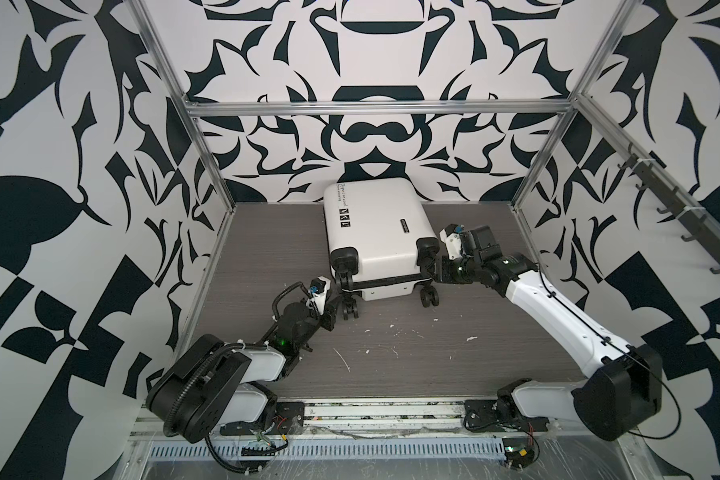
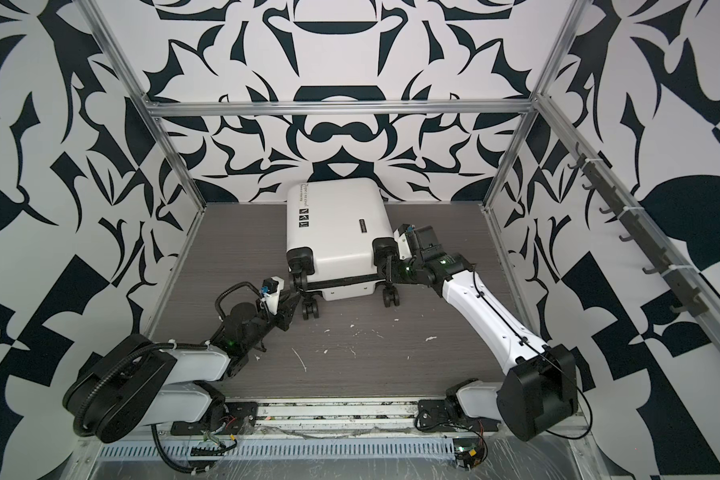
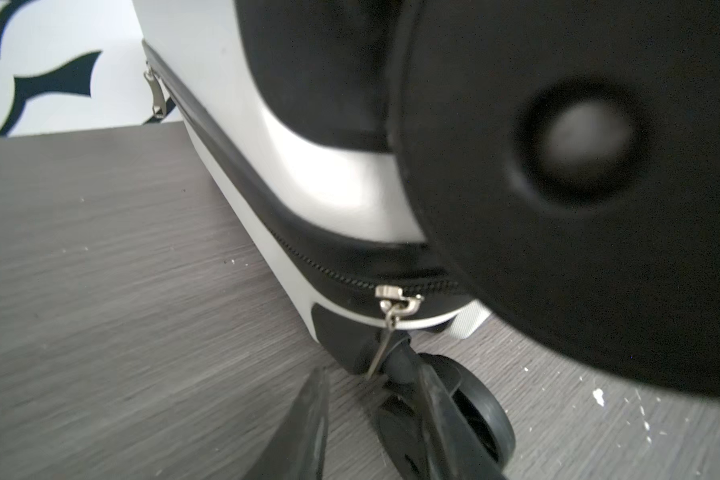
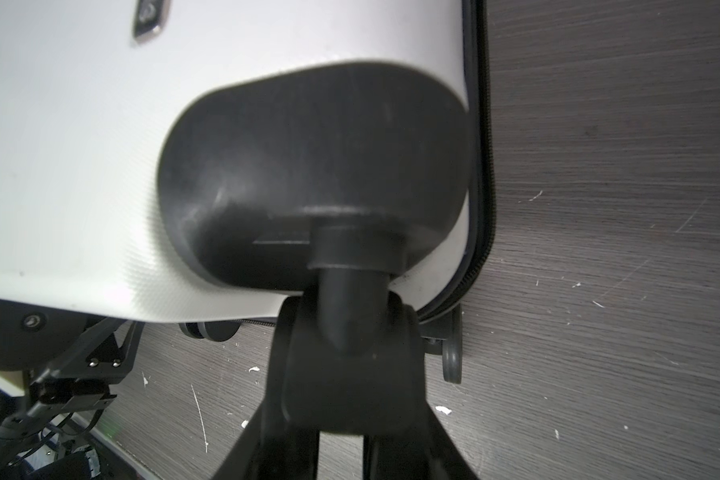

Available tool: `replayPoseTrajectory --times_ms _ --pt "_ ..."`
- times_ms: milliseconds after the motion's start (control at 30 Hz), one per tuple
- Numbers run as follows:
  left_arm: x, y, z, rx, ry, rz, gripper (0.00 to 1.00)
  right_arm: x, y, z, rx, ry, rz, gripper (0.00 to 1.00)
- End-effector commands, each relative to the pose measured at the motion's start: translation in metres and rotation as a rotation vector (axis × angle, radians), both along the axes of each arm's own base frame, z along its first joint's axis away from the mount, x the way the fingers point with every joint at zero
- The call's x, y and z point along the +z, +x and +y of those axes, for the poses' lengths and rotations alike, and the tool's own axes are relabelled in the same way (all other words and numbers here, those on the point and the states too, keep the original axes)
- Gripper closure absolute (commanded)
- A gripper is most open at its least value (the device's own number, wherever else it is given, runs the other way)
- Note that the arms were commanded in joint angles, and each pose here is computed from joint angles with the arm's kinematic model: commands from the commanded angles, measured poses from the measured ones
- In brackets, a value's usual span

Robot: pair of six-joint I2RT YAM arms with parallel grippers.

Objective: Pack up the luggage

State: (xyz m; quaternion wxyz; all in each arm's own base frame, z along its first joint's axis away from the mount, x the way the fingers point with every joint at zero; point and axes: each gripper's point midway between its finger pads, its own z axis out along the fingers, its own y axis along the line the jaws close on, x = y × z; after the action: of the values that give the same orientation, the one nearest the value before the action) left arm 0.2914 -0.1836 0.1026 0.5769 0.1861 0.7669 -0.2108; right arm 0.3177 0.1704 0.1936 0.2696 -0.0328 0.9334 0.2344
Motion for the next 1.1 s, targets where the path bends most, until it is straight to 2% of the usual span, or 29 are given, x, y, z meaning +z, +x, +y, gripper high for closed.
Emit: replayPoseTrajectory --times_ms 0,233,433,700,1067 --pt "0.020 0.013 -0.003 0.014 -0.026 -0.080 0.65 0.021 0.003 0.012 0.044 0.053 -0.074 0.78" --pt "0.030 0.017 -0.015 -0.036 -0.054 -0.133 0.65 0.022 0.001 0.007 0.040 0.037 -0.084 0.77" --pt "0.044 0.024 -0.023 -0.054 -0.057 -0.193 0.64 0.024 0.001 0.005 0.035 0.026 -0.089 0.66" --pt "0.054 0.023 -0.044 -0.152 -0.069 -0.206 0.65 0.024 0.003 0.000 0.028 0.002 -0.090 0.63" --pt "0.068 0.014 -0.081 -0.250 -0.096 -0.224 0.64 0.025 0.011 -0.020 0.007 -0.053 -0.096 0.50"
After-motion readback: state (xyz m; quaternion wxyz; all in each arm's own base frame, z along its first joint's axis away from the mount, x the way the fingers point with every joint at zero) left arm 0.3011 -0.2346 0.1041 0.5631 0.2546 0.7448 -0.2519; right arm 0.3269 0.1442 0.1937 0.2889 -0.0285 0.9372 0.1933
